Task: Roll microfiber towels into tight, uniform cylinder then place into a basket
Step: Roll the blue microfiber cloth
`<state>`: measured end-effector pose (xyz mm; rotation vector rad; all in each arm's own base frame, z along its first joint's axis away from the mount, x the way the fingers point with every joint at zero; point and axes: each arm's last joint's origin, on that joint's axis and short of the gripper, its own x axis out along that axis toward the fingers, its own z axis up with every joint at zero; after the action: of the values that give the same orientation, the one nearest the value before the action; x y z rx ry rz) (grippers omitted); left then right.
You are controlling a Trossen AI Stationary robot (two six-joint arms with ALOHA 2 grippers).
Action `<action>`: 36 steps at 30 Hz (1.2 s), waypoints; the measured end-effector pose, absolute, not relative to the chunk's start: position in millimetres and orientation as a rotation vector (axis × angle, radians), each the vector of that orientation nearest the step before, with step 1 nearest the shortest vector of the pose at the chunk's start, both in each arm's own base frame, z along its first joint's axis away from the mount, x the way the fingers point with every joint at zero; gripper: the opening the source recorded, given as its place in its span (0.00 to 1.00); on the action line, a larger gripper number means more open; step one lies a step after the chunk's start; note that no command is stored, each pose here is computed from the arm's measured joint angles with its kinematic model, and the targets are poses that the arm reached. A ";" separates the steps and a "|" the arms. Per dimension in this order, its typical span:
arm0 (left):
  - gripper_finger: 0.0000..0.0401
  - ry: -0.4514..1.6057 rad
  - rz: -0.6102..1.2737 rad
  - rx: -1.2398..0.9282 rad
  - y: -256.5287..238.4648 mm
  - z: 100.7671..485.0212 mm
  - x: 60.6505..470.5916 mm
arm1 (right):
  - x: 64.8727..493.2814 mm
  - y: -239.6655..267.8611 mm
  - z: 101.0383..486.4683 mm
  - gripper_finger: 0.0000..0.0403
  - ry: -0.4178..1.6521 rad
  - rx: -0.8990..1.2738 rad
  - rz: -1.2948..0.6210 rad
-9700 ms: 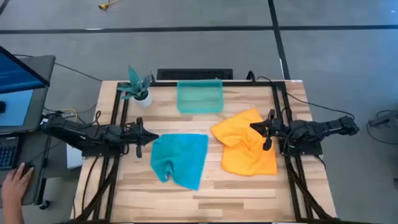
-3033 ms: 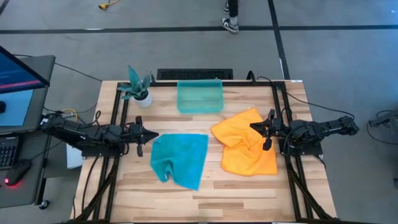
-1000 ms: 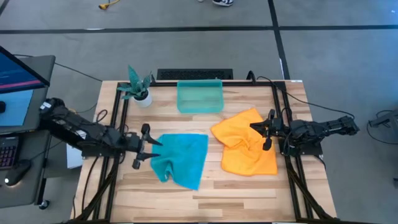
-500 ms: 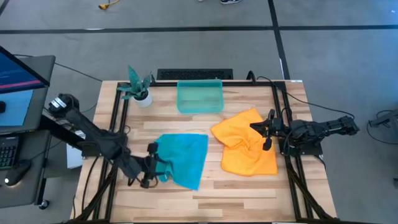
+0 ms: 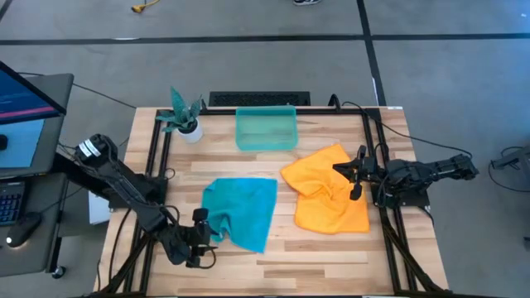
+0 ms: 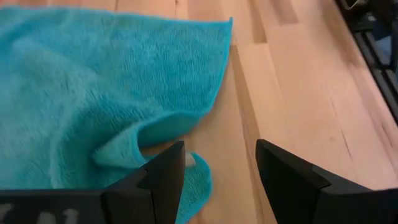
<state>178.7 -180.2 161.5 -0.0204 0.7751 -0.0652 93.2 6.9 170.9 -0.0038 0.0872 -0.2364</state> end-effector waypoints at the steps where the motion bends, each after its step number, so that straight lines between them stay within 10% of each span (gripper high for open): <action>1: 0.47 0.781 -0.057 -0.031 -180.9 159.6 178.6 | 93.2 7.0 170.9 0.13 0.087 -0.004 -0.236; 36: 0.47 0.806 0.127 -0.001 -185.9 108.7 180.7 | 93.2 7.0 170.8 0.13 0.087 -0.004 -0.236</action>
<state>180.7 -185.9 108.7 -0.0009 0.8064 0.1267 93.2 7.0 170.8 -0.0041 0.0873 -0.2364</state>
